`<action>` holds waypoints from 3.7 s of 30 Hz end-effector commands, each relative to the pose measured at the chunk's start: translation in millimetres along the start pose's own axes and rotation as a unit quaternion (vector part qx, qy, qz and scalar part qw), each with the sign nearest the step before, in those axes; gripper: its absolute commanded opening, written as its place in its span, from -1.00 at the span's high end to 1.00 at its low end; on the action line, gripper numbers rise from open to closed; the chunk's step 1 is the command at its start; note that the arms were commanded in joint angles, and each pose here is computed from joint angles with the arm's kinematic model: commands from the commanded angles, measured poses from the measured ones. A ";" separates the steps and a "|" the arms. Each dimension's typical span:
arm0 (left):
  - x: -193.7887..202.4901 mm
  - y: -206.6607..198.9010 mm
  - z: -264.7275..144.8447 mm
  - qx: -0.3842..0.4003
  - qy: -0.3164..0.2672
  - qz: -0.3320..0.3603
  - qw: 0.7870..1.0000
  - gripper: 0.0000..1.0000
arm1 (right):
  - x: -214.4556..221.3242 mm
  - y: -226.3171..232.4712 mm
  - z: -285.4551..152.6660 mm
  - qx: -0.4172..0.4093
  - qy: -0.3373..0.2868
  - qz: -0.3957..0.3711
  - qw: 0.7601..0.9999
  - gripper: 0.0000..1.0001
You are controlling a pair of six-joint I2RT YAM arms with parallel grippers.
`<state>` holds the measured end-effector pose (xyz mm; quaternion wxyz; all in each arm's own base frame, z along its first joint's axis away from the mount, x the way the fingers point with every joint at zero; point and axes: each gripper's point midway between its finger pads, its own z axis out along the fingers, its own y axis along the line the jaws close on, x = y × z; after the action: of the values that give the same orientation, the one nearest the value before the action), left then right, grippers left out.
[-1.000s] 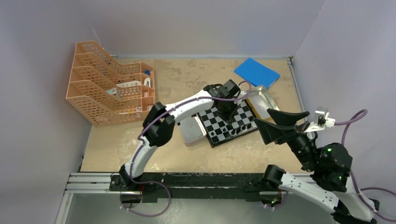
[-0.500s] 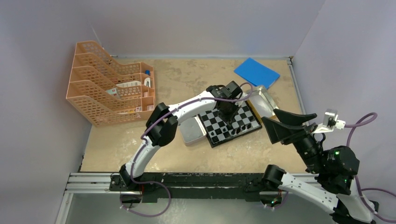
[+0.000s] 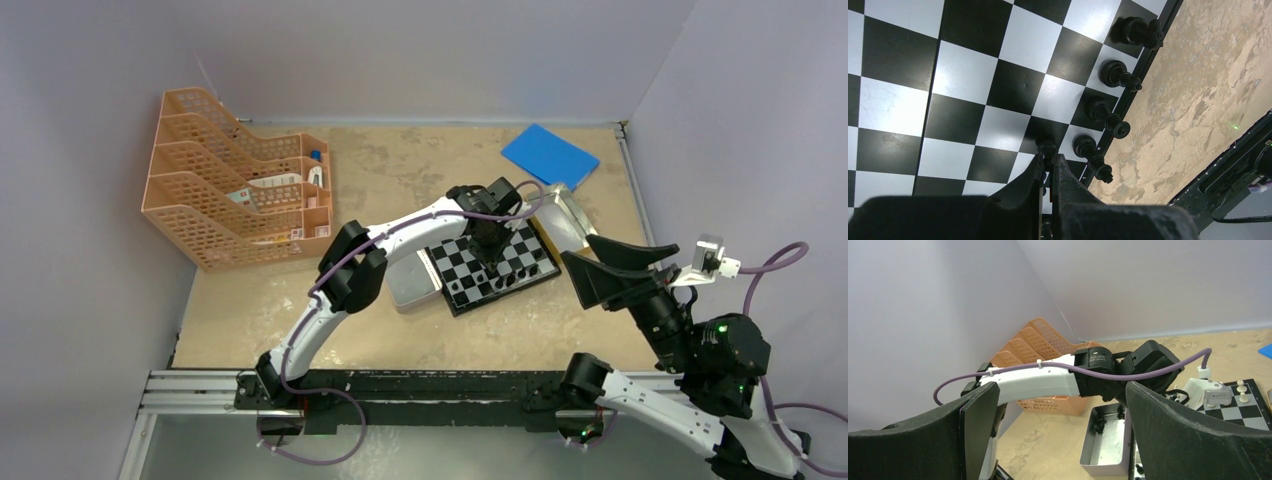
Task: Set up the chess pieces on the board
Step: Place the chess piece on the chessboard.
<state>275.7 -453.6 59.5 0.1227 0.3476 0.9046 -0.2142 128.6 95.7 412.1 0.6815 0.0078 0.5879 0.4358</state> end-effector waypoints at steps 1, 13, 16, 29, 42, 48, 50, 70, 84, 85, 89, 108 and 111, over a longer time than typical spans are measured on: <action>-12.5 -2.7 -4.7 -0.004 -0.017 0.013 1.000 0.98 | -24.7 4.5 -8.7 -0.010 -0.033 0.024 0.999 -0.98; -9.5 -4.0 -1.8 -0.002 -0.009 0.014 1.000 0.79 | -21.2 4.0 -8.5 -0.011 -0.029 0.023 0.999 -0.98; -10.2 -6.2 -2.0 0.002 -0.010 0.018 1.000 0.73 | -18.2 2.8 -8.4 -0.009 -0.025 0.022 0.999 -0.98; -20.0 -10.1 -4.7 0.008 -0.025 0.034 0.999 0.55 | -13.3 4.9 -4.0 -0.012 -0.018 0.013 1.000 -0.98; -14.1 -9.5 1.1 0.012 -0.015 0.031 0.999 0.61 | -9.9 5.4 -3.2 -0.014 -0.013 0.010 1.000 -0.98; -12.6 -6.6 2.2 0.006 -0.013 0.032 0.999 0.56 | -10.6 6.0 -4.0 -0.016 -0.014 0.011 1.000 -0.98; -10.7 -5.4 2.4 0.003 -0.009 0.033 0.999 0.52 | -11.4 6.1 -4.3 -0.016 -0.015 0.011 1.000 -0.98; 2.2 2.8 8.5 -0.016 0.010 0.037 0.999 0.53 | -14.4 6.2 -9.1 -0.021 -0.019 0.017 0.999 -0.98; 0.7 -0.1 16.5 -0.010 0.005 0.046 0.999 0.75 | -12.7 5.8 -8.5 -0.020 -0.016 0.015 1.000 -0.98; 0.3 -0.2 16.5 -0.010 0.004 0.046 0.999 0.75 | -12.6 5.7 -8.3 -0.020 -0.016 0.015 1.000 -0.98; 1.3 0.6 15.2 -0.012 0.006 0.045 0.999 0.75 | -12.1 5.5 -8.0 -0.020 -0.015 0.013 1.000 -0.98; -19.2 -8.9 -2.9 -0.005 -0.034 0.047 0.998 0.44 | -5.6 -3.8 -6.1 0.001 -0.010 -0.003 1.000 -0.98; -31.5 -16.3 -15.8 0.003 -0.061 0.047 0.997 0.41 | -3.1 -8.2 -4.5 0.014 -0.008 -0.001 1.000 -0.97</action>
<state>279.6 -458.4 46.8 0.1324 0.3743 0.8966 -0.1960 129.4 96.7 403.0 0.6776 0.0015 0.5988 0.4270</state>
